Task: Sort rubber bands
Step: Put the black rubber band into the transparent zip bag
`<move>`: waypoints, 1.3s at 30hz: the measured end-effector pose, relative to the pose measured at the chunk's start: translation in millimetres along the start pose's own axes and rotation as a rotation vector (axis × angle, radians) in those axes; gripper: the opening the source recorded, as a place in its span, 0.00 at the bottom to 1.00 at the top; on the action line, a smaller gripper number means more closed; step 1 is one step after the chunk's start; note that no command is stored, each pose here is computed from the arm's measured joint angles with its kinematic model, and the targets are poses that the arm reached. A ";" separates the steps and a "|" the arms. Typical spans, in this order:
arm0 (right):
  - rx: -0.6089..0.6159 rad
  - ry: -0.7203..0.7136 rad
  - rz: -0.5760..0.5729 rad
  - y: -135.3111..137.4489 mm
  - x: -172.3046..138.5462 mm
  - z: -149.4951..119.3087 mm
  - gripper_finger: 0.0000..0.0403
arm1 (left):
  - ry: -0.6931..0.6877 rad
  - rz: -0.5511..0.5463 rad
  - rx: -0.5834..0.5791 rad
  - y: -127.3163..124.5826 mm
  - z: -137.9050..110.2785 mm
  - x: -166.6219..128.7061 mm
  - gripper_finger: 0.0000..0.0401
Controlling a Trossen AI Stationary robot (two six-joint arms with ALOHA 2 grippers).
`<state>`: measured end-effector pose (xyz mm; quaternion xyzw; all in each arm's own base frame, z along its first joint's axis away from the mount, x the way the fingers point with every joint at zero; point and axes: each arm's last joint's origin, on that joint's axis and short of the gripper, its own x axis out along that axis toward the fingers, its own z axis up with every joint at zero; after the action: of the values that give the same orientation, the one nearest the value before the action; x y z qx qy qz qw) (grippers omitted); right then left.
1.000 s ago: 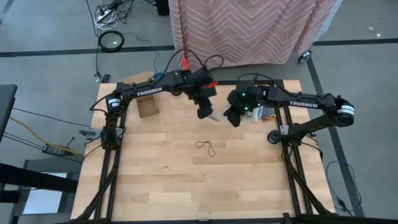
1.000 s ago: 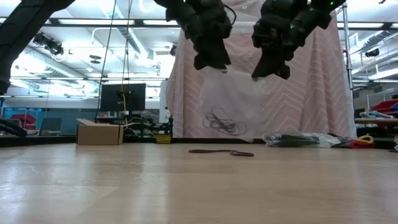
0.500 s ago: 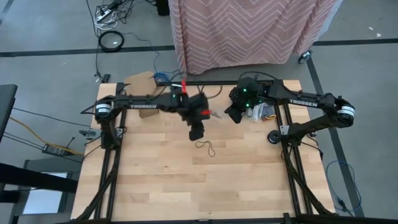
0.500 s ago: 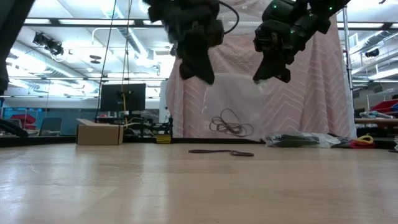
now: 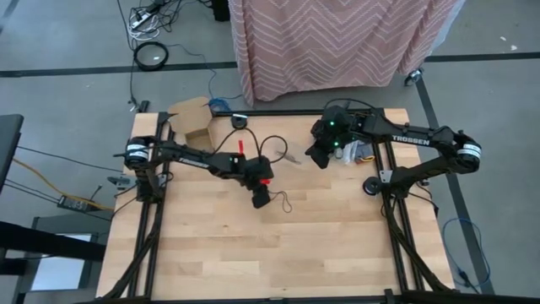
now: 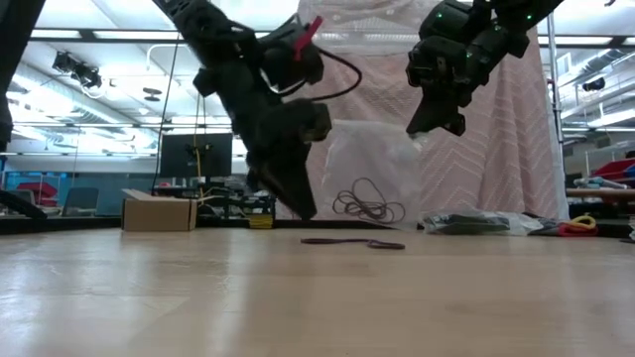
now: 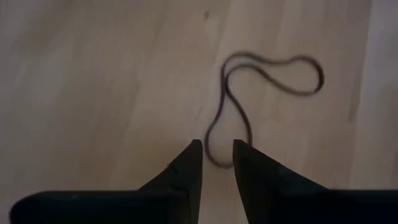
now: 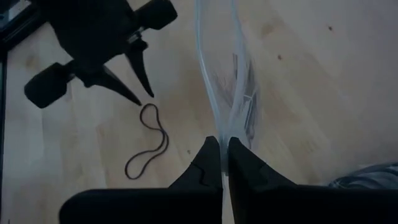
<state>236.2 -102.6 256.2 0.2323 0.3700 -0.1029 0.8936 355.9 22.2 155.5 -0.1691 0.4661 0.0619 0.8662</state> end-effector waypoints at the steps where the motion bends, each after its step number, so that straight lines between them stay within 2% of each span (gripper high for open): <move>1: -0.001 0.000 0.001 -0.2 -0.1 0.0 0.00 | 0.002 0.002 -0.002 0.6 -2.2 3.0 0.26; 9: 0.013 -0.002 0.004 -3.4 -1.1 0.6 0.00 | -0.030 -0.003 0.007 1.7 -11.6 22.9 0.31; 13: 0.028 0.000 0.003 -4.0 -1.2 0.4 0.00 | -0.019 0.051 -0.026 -2.2 -16.1 31.6 0.30; 16: 0.033 0.002 -0.001 -4.0 -1.2 0.2 0.00 | 0.000 0.117 -0.068 -6.8 -22.8 38.1 0.25; 19: 0.041 0.002 -0.010 -4.3 -1.3 0.0 0.00 | 0.006 0.181 -0.139 -11.1 -27.7 40.4 0.15; 21: 0.044 0.004 -0.017 -4.6 -1.2 -0.2 0.00 | 0.003 0.184 -0.186 -12.3 -28.9 40.5 0.05; 24: 0.050 0.001 -0.016 -4.6 -1.2 0.1 0.00 | -0.011 0.180 -0.239 -13.4 -27.6 39.0 0.02; 30: 0.047 -0.004 0.001 -4.0 -1.2 0.8 0.00 | -0.013 0.143 -0.185 -12.4 -6.3 3.7 0.01; 33: 0.041 -0.006 0.005 -3.8 -1.2 1.0 0.00 | -0.105 0.121 -0.147 -12.2 16.2 -30.7 0.00; 39: 0.024 -0.015 0.009 -3.1 -1.1 1.9 0.00 | -0.233 0.115 -0.079 -8.7 39.1 -82.8 0.00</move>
<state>235.6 -106.3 257.1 0.2441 0.3609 -0.1051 0.8939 342.8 32.0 246.1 -0.1678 0.3683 0.1489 0.9023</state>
